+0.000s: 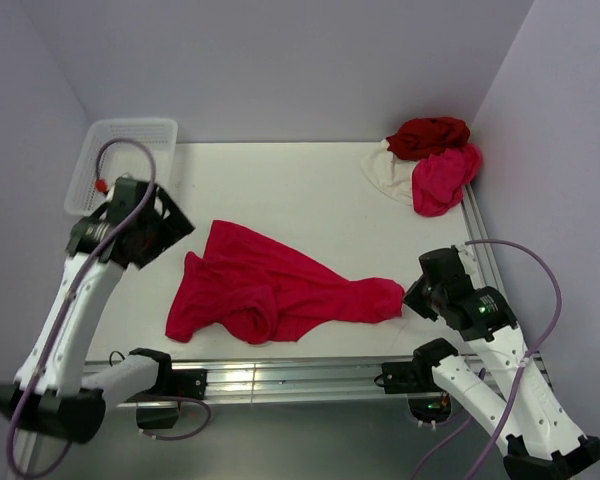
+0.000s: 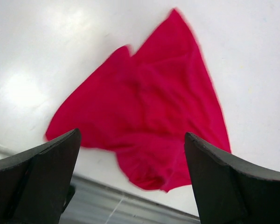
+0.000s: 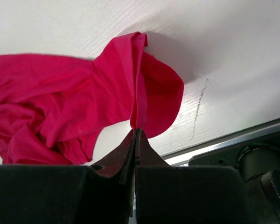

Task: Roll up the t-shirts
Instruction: Flatten the tshirt

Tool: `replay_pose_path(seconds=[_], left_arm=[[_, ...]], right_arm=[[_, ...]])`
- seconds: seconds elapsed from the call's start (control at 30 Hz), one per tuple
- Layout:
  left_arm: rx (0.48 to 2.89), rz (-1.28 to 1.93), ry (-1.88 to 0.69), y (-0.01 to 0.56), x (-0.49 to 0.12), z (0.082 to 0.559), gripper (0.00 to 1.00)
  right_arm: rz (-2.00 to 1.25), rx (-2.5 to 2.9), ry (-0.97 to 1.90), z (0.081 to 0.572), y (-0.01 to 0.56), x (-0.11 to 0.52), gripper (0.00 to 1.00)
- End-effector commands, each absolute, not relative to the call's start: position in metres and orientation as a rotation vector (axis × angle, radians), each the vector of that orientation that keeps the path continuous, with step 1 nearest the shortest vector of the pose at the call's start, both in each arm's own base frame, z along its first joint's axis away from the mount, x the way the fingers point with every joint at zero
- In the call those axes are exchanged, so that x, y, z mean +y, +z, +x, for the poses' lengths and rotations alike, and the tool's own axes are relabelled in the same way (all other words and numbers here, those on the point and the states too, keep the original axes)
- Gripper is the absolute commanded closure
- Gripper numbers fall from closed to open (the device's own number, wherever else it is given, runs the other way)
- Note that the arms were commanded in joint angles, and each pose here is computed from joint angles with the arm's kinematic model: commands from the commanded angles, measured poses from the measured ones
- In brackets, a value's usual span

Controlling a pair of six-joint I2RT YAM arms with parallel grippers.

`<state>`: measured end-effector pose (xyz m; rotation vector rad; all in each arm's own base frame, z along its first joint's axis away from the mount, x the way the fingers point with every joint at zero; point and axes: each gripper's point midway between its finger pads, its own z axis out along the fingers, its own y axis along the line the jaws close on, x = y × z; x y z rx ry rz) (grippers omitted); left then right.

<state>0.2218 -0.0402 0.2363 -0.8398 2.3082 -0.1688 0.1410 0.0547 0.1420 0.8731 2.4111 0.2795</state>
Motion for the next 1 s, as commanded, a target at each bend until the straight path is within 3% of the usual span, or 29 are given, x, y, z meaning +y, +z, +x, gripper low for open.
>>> replay_pose_path(seconds=[0.0, 0.13, 0.33, 0.67, 0.8, 0.97], left_arm=[[2.324, -0.628, -0.297, 0.240, -0.076, 0.296, 0.03], [2.375, -0.522, -0.336, 0.212, -0.103, 0.364, 0.12], [2.521, -0.500, -0.229, 0.143, -0.115, 0.410, 0.18], [2.537, -0.604, -0.219, 0.102, -0.128, 0.460, 0.27], [2.569, -0.673, -0.193, 0.085, -0.129, 0.465, 0.37], [2.603, -0.761, -0.154, 0.066, -0.128, 0.462, 0.40]], right_arm=[[0.832, 2.342, 0.335, 0.158, 0.166, 0.059, 1.00], [0.812, 2.345, 0.332, 0.163, 0.170, 0.061, 1.00], [0.809, 2.332, 0.347, 0.170, 0.177, 0.064, 1.00], [0.836, 2.338, 0.358, 0.169, 0.169, 0.066, 1.00], [0.843, 2.334, 0.355, 0.169, 0.167, 0.065, 1.00], [0.849, 2.328, 0.356, 0.172, 0.169, 0.066, 1.00]])
